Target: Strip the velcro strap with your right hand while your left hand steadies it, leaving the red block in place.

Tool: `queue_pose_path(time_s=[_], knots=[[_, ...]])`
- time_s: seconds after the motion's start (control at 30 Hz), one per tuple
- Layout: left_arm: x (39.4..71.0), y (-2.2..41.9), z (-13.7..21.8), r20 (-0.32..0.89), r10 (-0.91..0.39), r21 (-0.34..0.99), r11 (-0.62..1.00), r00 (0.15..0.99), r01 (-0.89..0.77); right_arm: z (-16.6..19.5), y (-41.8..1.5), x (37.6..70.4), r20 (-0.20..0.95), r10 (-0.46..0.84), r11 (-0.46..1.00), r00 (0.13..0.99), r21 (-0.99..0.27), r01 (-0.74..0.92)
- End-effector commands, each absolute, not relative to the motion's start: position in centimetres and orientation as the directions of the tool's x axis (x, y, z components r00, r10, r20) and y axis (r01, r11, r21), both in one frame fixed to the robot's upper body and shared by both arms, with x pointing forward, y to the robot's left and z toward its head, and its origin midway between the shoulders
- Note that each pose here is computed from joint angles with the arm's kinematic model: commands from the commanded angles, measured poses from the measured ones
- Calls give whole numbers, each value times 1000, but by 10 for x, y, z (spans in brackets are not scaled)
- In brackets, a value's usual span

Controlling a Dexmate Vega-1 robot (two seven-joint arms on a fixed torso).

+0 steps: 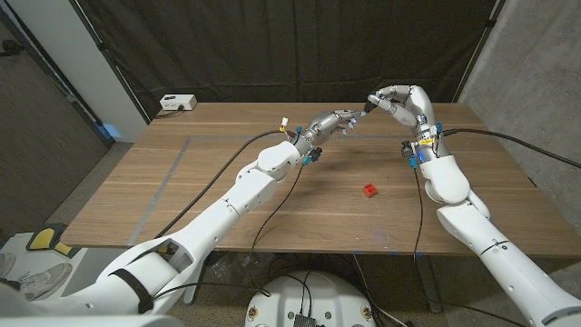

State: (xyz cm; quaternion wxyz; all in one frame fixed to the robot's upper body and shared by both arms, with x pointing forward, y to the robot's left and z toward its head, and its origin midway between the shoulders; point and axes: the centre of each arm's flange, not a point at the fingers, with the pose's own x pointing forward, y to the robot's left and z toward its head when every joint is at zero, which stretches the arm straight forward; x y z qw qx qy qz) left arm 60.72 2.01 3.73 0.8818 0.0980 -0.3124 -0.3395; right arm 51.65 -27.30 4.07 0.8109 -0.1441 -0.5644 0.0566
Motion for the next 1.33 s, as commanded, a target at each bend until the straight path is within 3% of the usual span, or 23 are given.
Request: queue_pose_path(time_s=[0.03,0.83,1.1,1.33], knots=[[603,27,33,504,-656,348,750,562,563,40,-276,522,889,259,951,377,-303,63],[582,107,25,557,-624,378,778,548,502,49,-271,499,833,252,907,493,-381,178],[583,133,9,538,-624,363,778,566,513,40,-244,465,838,227,885,496,-391,254],[578,144,-7,539,-594,331,801,597,499,30,-239,458,852,245,909,463,-368,195]])
